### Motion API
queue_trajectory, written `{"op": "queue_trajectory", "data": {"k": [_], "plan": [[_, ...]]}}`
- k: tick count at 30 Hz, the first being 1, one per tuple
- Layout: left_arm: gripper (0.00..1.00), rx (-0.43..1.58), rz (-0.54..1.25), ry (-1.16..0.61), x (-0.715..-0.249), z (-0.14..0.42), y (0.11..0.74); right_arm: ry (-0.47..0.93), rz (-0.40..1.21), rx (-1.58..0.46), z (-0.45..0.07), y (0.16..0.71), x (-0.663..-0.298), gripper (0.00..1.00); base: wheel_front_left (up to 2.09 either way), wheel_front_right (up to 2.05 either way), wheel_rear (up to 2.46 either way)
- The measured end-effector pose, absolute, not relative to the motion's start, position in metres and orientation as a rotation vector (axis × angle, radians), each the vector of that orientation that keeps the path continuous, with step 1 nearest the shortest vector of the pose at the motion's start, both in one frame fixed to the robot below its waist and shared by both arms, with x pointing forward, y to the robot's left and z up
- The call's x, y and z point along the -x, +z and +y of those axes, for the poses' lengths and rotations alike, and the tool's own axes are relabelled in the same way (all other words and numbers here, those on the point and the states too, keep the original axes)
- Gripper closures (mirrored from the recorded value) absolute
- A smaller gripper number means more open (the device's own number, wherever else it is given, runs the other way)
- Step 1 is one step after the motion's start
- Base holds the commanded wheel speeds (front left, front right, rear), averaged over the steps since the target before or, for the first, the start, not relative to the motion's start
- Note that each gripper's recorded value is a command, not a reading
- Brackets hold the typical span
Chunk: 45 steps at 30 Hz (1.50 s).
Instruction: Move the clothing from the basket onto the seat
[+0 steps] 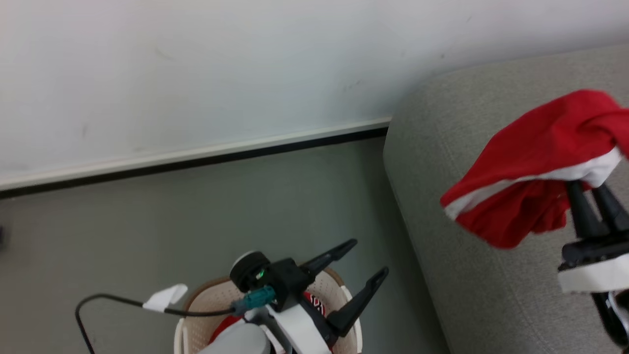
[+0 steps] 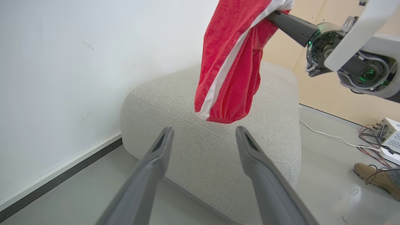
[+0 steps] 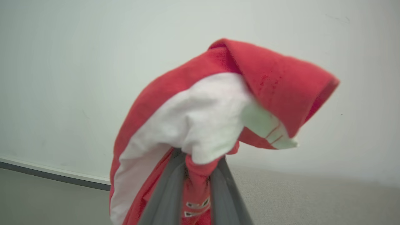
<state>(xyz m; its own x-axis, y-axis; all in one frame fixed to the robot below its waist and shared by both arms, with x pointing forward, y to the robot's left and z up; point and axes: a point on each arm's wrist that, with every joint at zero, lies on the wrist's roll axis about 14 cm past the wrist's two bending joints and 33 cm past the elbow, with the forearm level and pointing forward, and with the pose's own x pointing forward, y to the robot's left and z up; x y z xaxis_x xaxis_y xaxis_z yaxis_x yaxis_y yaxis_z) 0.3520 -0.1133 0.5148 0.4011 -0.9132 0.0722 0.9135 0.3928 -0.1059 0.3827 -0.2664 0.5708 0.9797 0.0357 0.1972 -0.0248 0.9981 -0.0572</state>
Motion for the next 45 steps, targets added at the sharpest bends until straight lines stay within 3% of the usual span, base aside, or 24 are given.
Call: {"op": "queue_trajectory", "data": {"k": [12, 20, 27, 34, 35, 36, 37, 38, 45], "plan": [[0.00, 0.156, -0.026, -1.008, -0.451, -0.081, 0.488, -0.199, -0.256, 0.214, -0.353, 0.596, -0.521, 1.00, 0.00, 0.00, 0.00], [0.00, 0.191, 0.085, -0.872, -0.479, -0.042, 0.428, -0.384, -0.281, 0.229, -0.422, 0.619, -0.594, 1.00, 0.00, 0.00, 0.00], [0.00, 0.191, 0.161, -0.766, -0.489, -0.012, 0.388, -0.475, -0.094, 0.153, -0.441, 0.527, -0.622, 1.00, 0.00, 0.00, 0.00], [0.00, 0.207, 0.209, -0.681, -0.487, 0.009, 0.371, -0.546, 0.192, 0.043, -0.432, 0.410, -0.596, 1.00, 0.00, 0.00, 0.00], [0.00, 0.209, 0.207, -0.671, -0.487, 0.010, 0.372, -0.547, 0.212, 0.048, -0.429, 0.406, -0.592, 0.88, 0.00, 0.00, 0.00], [0.00, 0.208, 0.208, -0.662, -0.486, 0.013, 0.372, -0.548, 0.221, 0.034, -0.425, 0.402, -0.590, 0.63, 0.00, 0.00, 0.00], [0.00, 0.207, 0.209, -0.657, -0.485, 0.014, 0.372, -0.550, 0.220, 0.024, -0.421, 0.402, -0.588, 0.24, 0.00, 0.00, 0.00], [0.00, 0.207, 0.210, -0.653, -0.484, 0.015, 0.373, -0.547, 0.222, 0.028, -0.416, 0.402, -0.586, 0.00, 0.00, 0.00, 0.00], [0.00, 0.213, 0.186, -0.633, -0.479, 0.017, 0.389, -0.526, 0.231, 0.076, -0.406, 0.426, -0.573, 0.00, 0.00, 0.00, 0.00]]}}
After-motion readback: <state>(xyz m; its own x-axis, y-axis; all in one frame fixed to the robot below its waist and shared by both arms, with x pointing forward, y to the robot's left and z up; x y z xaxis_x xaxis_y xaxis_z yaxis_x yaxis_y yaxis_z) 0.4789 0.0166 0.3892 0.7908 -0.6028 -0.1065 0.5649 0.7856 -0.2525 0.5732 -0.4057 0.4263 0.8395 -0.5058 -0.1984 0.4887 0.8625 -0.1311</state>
